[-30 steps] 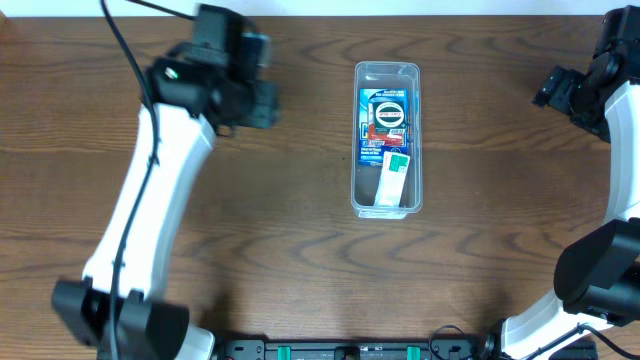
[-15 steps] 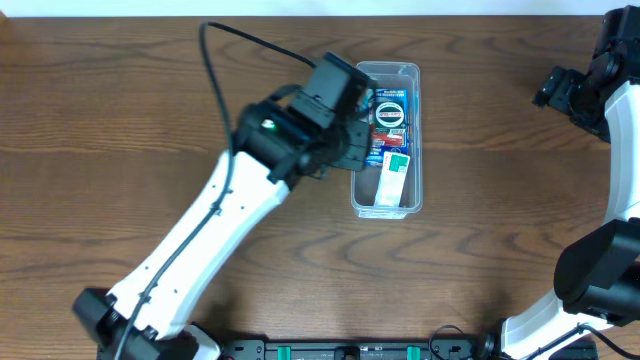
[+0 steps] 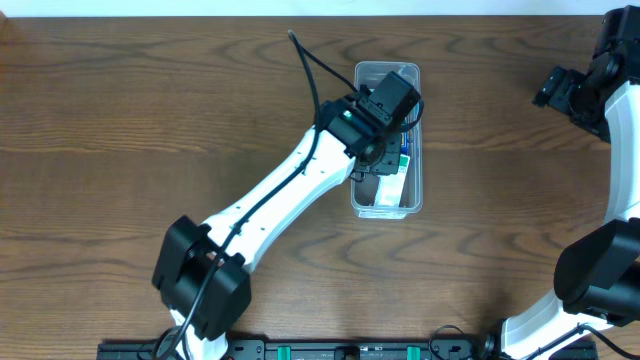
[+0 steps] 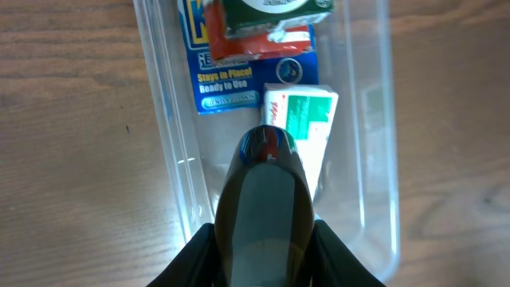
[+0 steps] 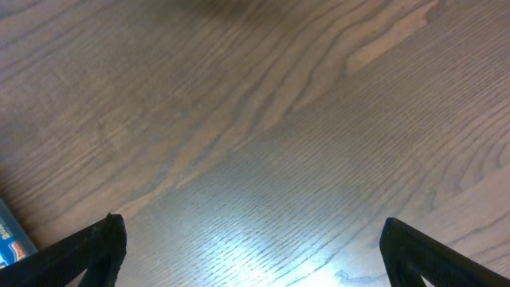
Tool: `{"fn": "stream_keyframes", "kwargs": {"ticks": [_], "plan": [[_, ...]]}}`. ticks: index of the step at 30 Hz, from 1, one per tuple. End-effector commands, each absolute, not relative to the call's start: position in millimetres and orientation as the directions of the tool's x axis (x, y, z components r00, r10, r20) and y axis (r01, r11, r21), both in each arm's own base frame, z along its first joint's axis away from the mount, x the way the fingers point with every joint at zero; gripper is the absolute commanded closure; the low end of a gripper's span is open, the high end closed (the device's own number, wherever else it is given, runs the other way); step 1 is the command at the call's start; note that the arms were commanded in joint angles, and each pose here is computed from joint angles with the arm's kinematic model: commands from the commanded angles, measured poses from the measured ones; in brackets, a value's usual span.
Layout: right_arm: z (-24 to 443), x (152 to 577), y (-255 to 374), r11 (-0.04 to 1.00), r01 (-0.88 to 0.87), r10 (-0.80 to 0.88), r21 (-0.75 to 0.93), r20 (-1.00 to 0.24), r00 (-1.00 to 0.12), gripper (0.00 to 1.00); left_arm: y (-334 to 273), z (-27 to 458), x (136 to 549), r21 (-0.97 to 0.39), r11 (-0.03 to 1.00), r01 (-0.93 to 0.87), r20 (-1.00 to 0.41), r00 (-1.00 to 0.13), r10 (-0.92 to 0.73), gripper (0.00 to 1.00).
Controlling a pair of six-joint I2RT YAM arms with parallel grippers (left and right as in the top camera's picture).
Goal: Pack container
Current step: 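Carry the bottle right and lower it into the container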
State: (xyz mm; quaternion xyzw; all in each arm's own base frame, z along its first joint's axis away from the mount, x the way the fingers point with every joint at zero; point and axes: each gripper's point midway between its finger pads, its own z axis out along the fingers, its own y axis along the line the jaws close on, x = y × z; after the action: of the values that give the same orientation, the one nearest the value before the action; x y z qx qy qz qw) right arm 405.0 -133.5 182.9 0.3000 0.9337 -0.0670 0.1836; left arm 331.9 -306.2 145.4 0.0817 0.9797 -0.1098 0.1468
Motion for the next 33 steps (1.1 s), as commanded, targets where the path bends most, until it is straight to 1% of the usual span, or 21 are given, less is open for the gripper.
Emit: {"fn": "stream_keyframes", "kwargs": {"ticks": [1,10,23,29,33], "plan": [[179,403,-136,0.809,0.588,0.536,-0.029,-0.375,-0.756,0.01,-307,144,342,-0.177,0.971,0.158,-0.327,-0.940,0.094,0.73],[179,403,-136,0.809,0.588,0.536,-0.029,-0.375,-0.756,0.01,-305,106,347,-0.120,0.987,0.104,-0.277,-0.959,0.068,0.73],[179,403,-136,0.809,0.588,0.536,-0.029,-0.375,-0.756,0.01,-313,95,341,-0.108,0.986,0.124,-0.262,-0.961,0.092,0.73],[179,403,-136,0.809,0.588,0.536,-0.029,-0.375,-0.756,0.01,-310,79,334,-0.079,0.992,0.102,-0.216,-0.973,0.083,0.73],[179,403,-136,0.809,0.588,0.536,-0.029,-0.375,-0.756,0.01,-310,76,334,-0.074,0.992,0.101,-0.212,-0.974,0.084,0.73]]}}
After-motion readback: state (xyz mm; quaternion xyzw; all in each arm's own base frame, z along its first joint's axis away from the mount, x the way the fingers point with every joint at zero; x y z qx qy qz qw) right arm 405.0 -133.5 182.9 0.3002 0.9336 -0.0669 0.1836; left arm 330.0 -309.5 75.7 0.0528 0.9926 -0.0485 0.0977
